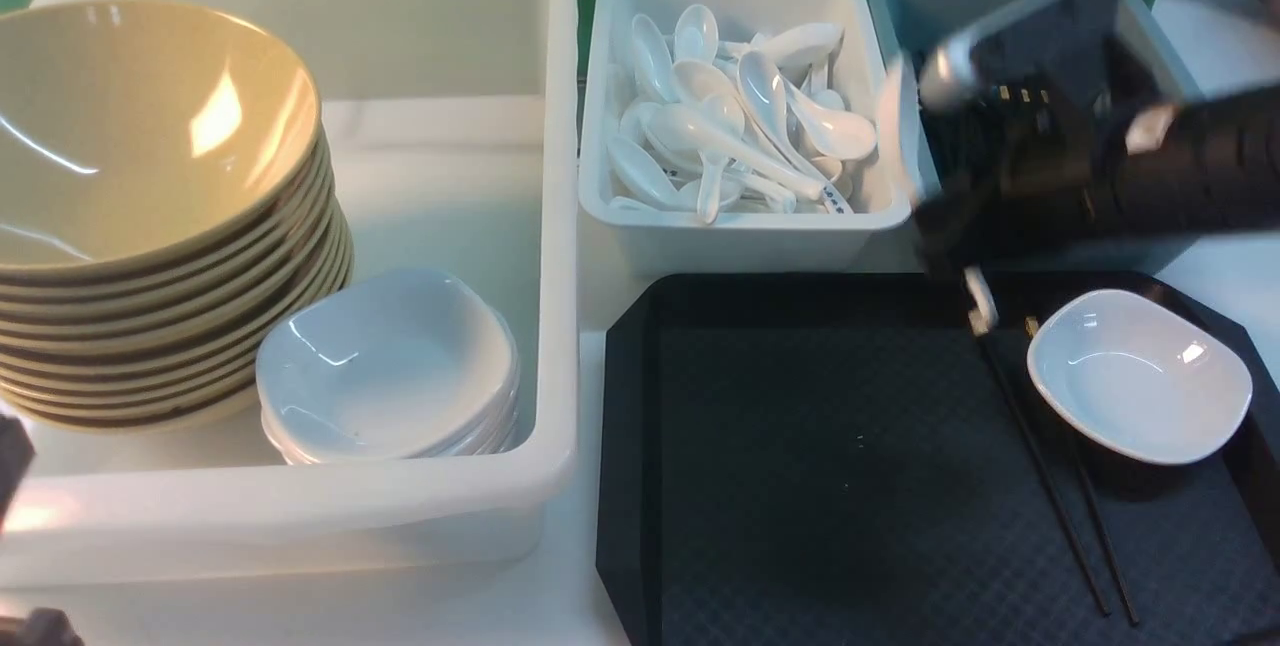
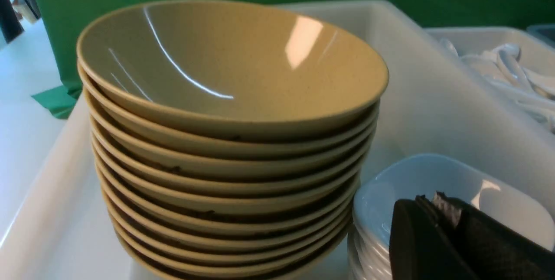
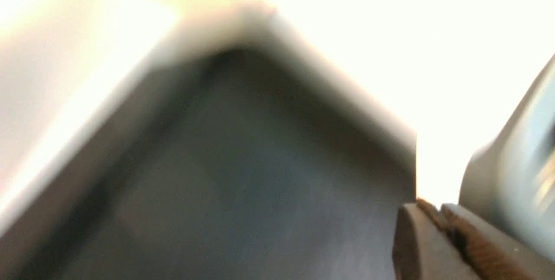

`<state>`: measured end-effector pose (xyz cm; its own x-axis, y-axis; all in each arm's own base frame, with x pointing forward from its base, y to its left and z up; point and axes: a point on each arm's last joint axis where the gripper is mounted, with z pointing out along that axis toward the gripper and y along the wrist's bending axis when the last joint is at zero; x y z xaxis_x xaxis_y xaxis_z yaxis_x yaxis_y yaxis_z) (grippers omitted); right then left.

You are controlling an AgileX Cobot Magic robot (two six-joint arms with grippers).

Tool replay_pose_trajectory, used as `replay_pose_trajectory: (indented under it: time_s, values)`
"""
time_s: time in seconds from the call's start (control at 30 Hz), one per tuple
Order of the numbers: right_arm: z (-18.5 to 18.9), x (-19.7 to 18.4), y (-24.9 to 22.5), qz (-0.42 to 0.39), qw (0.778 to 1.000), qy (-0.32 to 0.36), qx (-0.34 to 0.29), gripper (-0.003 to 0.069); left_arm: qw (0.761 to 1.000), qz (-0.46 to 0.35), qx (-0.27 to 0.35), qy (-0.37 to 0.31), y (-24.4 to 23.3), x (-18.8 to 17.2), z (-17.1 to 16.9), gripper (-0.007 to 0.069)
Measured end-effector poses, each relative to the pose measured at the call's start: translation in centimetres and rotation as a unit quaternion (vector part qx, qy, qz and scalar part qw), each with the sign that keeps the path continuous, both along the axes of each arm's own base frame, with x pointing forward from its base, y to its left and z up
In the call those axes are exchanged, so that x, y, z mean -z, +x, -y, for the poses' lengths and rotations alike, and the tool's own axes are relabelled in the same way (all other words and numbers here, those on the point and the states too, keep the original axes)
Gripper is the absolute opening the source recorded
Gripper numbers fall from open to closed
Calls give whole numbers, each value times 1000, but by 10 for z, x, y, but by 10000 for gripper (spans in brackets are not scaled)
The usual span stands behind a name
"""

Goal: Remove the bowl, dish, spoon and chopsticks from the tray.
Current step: Use the right arm to put the soup spoon into the small storage box in the middle, then use the right arm to grab the plate

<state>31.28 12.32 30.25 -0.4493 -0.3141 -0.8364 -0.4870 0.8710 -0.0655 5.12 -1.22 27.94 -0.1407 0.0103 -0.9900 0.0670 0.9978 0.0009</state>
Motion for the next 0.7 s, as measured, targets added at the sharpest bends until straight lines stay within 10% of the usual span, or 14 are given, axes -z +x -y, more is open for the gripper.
replay_pose_trajectory:
  time_s: [0.23, 0.47, 0.7]
  values:
    - [-35, -19, 85, 56, 998, 22, -2, 185, 1000, 5, 1, -4, 0, -1, 0, -11]
    - [-36, -20, 113, -82, 996, 6, -23, 426, 1000, 0, 3, -4, 0, 0, 1, -11]
    - [39, -42, 76, -170, 983, -34, 64, 385, 1000, -2, 13, -4, 0, 1, 2, -11]
